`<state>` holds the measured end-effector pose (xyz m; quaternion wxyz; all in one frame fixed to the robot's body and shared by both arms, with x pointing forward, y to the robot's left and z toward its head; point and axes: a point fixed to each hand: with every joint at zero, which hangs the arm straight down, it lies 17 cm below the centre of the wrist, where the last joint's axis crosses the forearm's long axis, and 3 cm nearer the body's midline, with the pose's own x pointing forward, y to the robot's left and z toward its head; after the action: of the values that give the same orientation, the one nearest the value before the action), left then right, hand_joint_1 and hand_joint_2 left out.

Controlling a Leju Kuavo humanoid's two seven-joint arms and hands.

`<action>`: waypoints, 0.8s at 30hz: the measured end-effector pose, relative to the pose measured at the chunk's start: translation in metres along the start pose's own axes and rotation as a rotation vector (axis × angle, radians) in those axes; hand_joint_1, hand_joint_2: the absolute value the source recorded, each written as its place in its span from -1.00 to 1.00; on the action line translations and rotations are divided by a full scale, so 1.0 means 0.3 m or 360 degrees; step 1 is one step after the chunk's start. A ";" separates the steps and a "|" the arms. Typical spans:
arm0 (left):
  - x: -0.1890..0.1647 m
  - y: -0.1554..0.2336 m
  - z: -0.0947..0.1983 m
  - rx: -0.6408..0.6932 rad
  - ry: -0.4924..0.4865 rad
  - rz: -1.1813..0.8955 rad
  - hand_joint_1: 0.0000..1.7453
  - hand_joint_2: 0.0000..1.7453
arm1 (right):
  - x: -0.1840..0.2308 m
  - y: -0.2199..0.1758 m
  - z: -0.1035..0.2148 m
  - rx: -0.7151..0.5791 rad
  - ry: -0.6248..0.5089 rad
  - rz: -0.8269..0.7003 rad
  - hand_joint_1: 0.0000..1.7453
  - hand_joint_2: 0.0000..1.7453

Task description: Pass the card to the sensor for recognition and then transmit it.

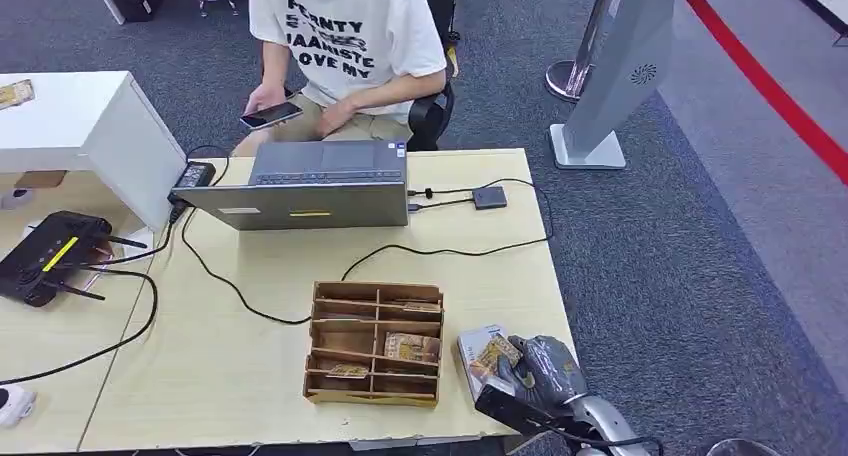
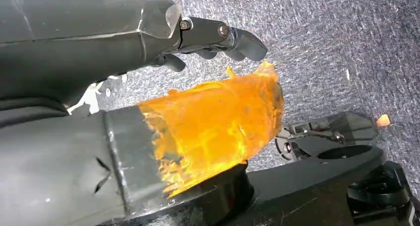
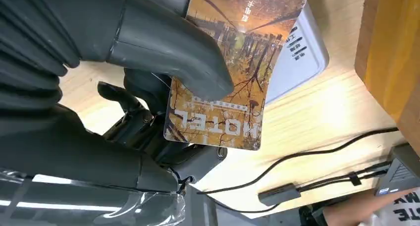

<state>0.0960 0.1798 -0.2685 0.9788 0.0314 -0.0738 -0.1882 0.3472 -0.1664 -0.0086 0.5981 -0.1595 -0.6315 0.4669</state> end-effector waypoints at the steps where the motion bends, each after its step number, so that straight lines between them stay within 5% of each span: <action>1: 0.000 0.000 0.000 0.0000 0.0000 0.0000 -1.00 -1.00 | 0.000 0.000 0.000 0.0000 0.0000 0.0000 1.00 1.00; 16: 0.001 0.000 0.000 -0.0002 -0.0001 0.0019 -1.00 -1.00 | 0.027 -0.042 0.004 -0.0128 -0.0041 -0.0080 1.00 1.00; 24: 0.000 0.004 -0.001 0.0012 0.0001 0.0050 -1.00 -1.00 | 0.195 -0.301 0.031 -0.0708 -0.0258 -0.0367 1.00 1.00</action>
<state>0.0964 0.1810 -0.2686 0.9816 0.0340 -0.0746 -0.1725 0.3574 -0.1720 0.0989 0.5450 -0.1760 -0.7786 0.2565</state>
